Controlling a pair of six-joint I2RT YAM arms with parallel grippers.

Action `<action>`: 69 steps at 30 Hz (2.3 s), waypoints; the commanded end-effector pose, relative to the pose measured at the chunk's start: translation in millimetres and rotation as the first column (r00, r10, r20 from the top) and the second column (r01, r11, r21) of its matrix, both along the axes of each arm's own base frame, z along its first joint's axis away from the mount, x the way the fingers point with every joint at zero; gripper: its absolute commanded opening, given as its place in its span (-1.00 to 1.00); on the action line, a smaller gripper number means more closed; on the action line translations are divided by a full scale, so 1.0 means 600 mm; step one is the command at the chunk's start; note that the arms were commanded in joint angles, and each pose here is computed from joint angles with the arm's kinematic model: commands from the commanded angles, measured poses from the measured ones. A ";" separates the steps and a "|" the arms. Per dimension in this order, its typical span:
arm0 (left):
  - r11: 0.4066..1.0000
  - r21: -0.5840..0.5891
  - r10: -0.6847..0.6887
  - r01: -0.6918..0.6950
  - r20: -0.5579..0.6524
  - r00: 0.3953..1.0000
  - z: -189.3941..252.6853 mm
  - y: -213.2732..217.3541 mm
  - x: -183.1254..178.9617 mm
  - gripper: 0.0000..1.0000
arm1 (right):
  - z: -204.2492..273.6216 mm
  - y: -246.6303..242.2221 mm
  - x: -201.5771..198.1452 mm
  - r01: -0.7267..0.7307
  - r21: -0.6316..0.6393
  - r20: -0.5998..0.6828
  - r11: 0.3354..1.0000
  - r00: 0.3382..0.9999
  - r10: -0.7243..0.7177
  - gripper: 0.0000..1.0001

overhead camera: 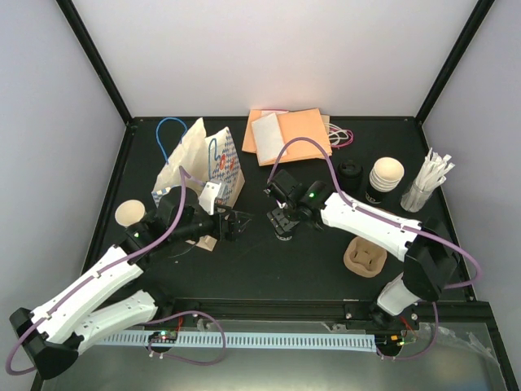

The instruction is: Pack the takeout coffee

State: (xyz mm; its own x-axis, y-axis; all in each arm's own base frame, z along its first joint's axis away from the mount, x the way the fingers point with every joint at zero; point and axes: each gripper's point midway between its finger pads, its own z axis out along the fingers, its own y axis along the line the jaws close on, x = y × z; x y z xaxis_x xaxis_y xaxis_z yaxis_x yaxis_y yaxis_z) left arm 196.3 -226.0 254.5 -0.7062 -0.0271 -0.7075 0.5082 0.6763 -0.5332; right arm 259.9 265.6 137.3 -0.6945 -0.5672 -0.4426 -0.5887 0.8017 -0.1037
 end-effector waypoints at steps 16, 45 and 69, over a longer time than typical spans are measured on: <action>1.000 -0.028 -0.004 0.005 0.044 0.999 0.036 -0.005 0.005 0.97 | -0.002 -0.002 -0.003 -0.021 -0.024 -0.022 0.999 1.000 0.021 0.63; 0.999 -0.031 -0.021 0.022 0.044 0.999 0.038 -0.012 0.006 0.98 | -0.006 -0.006 0.000 -0.045 -0.017 -0.146 0.999 0.988 0.042 0.64; 0.998 -0.038 -0.052 0.053 0.018 0.998 0.027 -0.029 0.009 0.98 | -0.051 -0.018 -0.031 -0.046 -0.014 -0.247 0.999 0.968 0.041 0.46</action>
